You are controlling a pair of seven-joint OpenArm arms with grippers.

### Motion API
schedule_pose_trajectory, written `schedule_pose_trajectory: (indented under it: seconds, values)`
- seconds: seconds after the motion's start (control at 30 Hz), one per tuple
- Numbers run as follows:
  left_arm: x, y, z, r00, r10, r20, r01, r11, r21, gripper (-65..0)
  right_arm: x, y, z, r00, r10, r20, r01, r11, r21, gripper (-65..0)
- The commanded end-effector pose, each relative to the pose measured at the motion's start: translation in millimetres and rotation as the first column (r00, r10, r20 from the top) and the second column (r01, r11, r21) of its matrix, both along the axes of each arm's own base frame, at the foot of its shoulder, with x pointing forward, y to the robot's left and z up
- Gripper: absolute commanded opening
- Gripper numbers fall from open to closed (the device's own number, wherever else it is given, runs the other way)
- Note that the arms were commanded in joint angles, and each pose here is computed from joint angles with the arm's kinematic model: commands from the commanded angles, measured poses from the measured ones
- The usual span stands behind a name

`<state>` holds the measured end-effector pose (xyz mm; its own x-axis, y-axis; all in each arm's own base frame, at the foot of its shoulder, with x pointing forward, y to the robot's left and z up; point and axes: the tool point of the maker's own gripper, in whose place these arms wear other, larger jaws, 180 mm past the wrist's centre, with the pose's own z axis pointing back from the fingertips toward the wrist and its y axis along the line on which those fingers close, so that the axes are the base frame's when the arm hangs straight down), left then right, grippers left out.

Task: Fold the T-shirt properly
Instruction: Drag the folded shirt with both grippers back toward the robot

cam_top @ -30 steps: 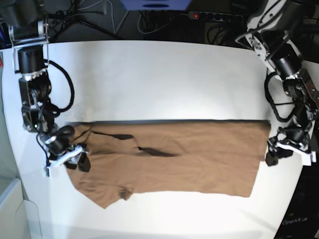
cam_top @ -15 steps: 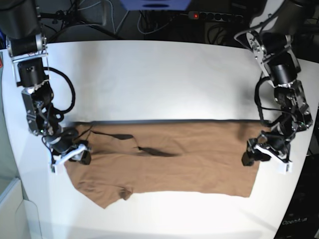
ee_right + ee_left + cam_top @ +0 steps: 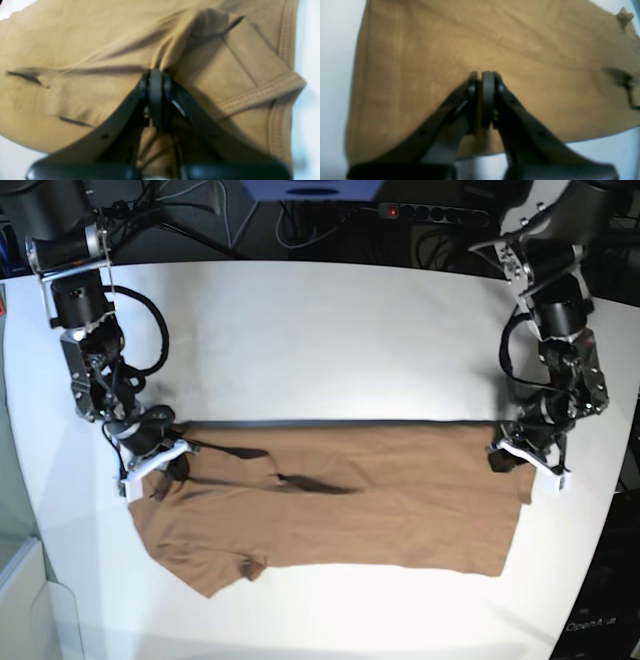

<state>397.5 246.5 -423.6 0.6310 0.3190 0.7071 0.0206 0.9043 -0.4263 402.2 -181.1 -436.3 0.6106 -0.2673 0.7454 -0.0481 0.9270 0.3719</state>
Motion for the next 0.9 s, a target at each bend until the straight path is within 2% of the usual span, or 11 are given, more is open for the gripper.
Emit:
schedule_pose_trajectory:
  seconds: [0.0, 0.37, 0.5, 0.63, 0.87]
  values:
    - [17, 10, 23, 0.996, 0.018, 0.082, -0.019, 1.000, 0.006, -62.6, 3, -6, 6, 1.000, 0.006, 0.007, -0.006, 1.000, -0.009, -64.6]
    - [3, 10, -6, 0.998, 0.049, 0.032, -0.048, 0.999, -0.024, -62.6, -18, -11, -12, 0.999, 0.002, -0.040, -0.003, 1.000, -0.017, -64.6]
    - [-26, 20, -23, 0.999, 0.037, -0.039, -0.037, 0.999, 0.009, -62.6, -35, -21, -24, 0.997, -0.005, -0.074, 0.003, 0.999, -0.032, -64.6]
    - [-57, 38, -31, 0.994, 0.072, -0.081, -0.069, 0.997, 0.037, -62.6, -51, -23, -34, 0.996, -0.014, -0.089, 0.011, 0.999, -0.033, -64.6]
    - [-100, 43, -36, 0.987, 0.051, -0.155, -0.033, 0.993, 0.113, -62.6, -81, -8, -39, 0.996, 0.021, -0.089, -0.023, 1.000, -0.018, -64.6]
